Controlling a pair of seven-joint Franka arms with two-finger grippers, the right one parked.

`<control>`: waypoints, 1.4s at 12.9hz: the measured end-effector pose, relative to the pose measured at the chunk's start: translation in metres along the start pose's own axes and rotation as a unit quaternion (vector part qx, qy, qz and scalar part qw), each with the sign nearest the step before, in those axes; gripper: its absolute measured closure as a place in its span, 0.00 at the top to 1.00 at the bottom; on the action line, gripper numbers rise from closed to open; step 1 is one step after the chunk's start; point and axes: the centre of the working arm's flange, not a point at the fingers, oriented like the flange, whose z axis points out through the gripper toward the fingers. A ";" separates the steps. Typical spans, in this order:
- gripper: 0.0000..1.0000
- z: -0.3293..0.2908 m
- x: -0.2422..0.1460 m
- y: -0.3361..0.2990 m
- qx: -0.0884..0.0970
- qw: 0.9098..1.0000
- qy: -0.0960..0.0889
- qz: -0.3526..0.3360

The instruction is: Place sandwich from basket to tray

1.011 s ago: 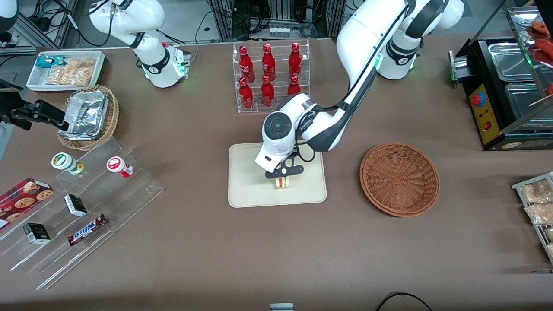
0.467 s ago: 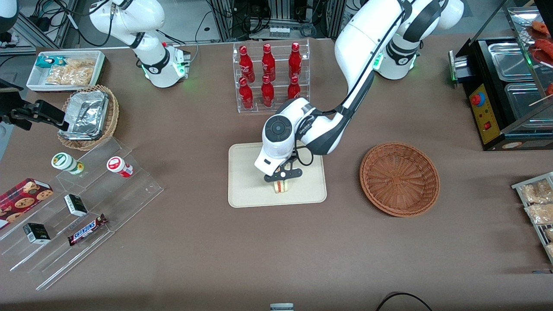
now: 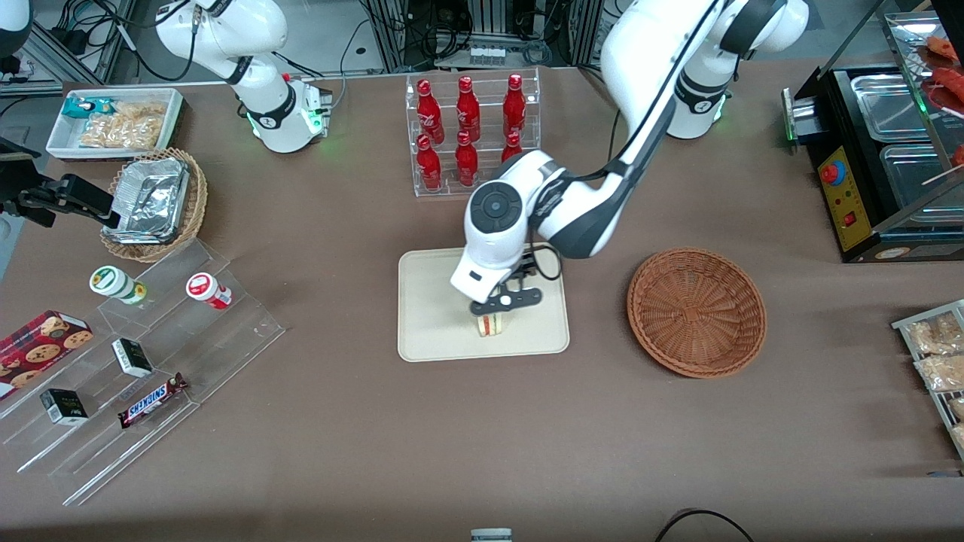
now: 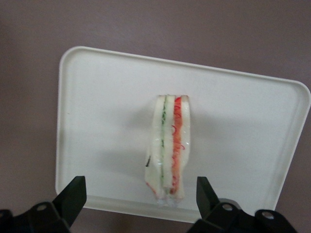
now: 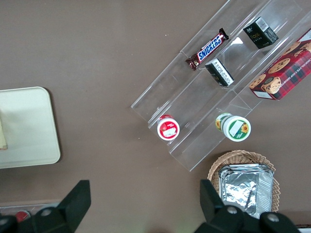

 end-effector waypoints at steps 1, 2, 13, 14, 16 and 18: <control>1.00 -0.011 0.012 -0.017 0.017 1.000 -0.001 -0.011; 1.00 -0.019 0.025 -0.035 0.033 0.999 -0.003 -0.023; 1.00 -0.092 0.111 -0.247 0.044 0.997 -0.044 0.034; 1.00 -0.106 0.110 -0.263 0.044 0.997 -0.051 0.045; 1.00 -0.135 0.109 -0.297 0.038 0.995 -0.062 0.071; 1.00 -0.159 0.107 -0.323 0.024 0.993 -0.063 0.092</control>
